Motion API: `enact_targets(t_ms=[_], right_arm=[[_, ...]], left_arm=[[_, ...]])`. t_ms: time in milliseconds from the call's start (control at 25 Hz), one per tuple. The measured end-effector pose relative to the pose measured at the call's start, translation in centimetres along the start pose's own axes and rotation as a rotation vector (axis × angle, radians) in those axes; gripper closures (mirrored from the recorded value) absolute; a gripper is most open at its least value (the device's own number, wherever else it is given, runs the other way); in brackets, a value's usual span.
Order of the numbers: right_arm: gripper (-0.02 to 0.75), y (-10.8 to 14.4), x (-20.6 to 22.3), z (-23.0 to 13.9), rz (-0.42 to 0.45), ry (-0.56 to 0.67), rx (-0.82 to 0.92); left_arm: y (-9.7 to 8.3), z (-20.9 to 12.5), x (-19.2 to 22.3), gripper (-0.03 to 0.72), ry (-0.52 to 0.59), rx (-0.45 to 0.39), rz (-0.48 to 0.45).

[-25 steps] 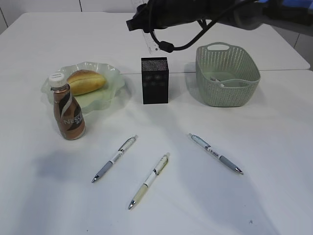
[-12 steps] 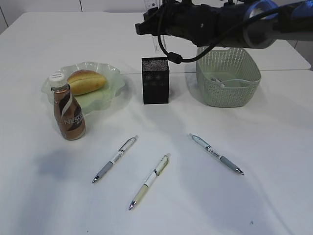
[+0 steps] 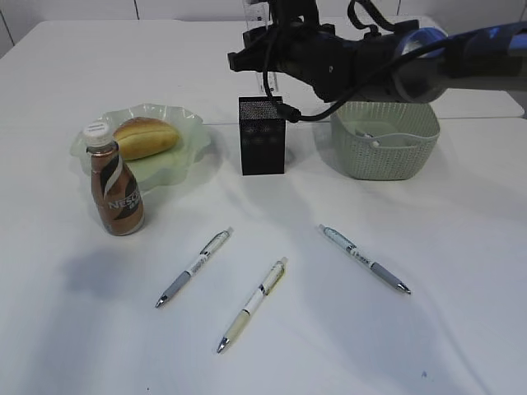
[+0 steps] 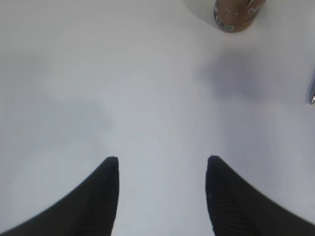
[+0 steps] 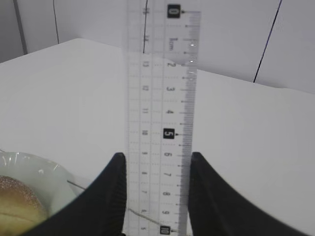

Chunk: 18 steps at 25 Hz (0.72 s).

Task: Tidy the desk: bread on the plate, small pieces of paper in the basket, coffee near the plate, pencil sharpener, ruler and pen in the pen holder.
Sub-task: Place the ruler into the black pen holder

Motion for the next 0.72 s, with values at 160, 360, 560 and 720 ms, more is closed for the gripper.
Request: enact_targets(t_ms=[160, 360, 560, 720], right_arm=[[0.447, 0.1, 0.5, -1.1, -0.008, 0.0, 0.019], [0.447, 0.2, 0.7, -1.7, -0.011, 0.002, 0.046], [0.447, 0.1, 0.7, -1.5, -0.015, -0.01, 0.066], [0.447, 0.1, 0.7, -1.5, -0.016, -0.011, 0.1]], left_arm=[[0.0, 0.0, 0.0, 0.294, 0.0, 0.0, 0.0], [0.0, 0.0, 0.0, 0.294, 0.0, 0.0, 0.0], [-0.1, 0.0, 0.0, 0.294, 0.0, -0.002, -0.004], [-0.1, 0.0, 0.0, 0.294, 0.001, -0.006, -0.009]])
Point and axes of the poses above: a point on each arm's last joint axis where the gripper is mounted, x pointing out along that axis toward the gripper, y along the wrist's bending axis when the last joint is at zero, z = x × y, the point moved 6 cm from there along x, pointing out along that axis toward the gripper, and after that the axes turned 4 degrees about -x, right-handed, at the moved point
